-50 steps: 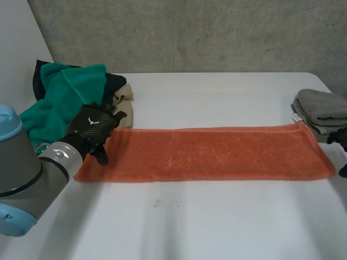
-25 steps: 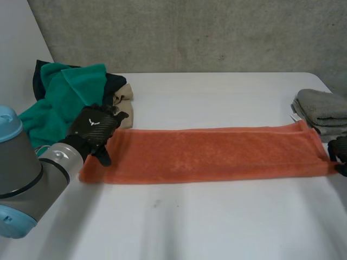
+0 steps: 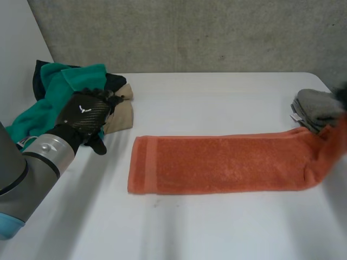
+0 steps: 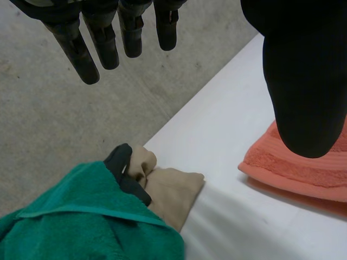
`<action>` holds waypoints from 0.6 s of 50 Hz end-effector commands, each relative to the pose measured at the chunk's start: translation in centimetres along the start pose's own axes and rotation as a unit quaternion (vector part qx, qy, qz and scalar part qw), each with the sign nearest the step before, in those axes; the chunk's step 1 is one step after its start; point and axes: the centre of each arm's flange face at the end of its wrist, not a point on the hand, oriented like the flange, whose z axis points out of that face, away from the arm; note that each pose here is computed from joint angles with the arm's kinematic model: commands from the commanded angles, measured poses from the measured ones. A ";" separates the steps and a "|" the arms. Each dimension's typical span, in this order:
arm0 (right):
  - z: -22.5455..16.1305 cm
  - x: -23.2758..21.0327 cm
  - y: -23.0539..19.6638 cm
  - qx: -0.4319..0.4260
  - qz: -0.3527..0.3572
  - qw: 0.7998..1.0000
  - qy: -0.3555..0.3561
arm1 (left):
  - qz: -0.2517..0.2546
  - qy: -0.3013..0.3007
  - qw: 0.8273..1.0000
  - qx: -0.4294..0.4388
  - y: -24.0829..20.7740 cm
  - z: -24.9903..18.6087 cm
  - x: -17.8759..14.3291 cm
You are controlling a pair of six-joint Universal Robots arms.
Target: Fold the laundry.
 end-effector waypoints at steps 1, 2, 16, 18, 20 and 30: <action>-2.2 -11.0 -12.2 0.203 -0.023 0.971 -0.122 | 0.001 -0.005 1.000 0.008 -0.6 -0.4 -0.2; -2.6 -12.6 -12.9 0.216 -0.022 0.966 -0.141 | 0.001 -0.005 1.000 0.007 -0.5 -0.5 -0.2; -10.8 -30.2 -16.3 0.286 -0.070 0.885 -0.362 | 0.000 0.004 1.000 0.002 -0.1 -0.5 0.4; -10.6 -29.9 -16.1 0.276 -0.074 0.889 -0.359 | 0.001 0.003 1.000 0.006 -0.2 -0.4 0.4; -10.4 -29.2 -16.1 0.255 -0.069 0.899 -0.351 | 0.003 0.000 1.000 0.016 -0.5 -0.1 0.3; -8.3 -19.8 -14.9 0.119 0.123 0.952 -0.253 | -0.003 0.044 0.996 0.076 -3.2 1.8 3.9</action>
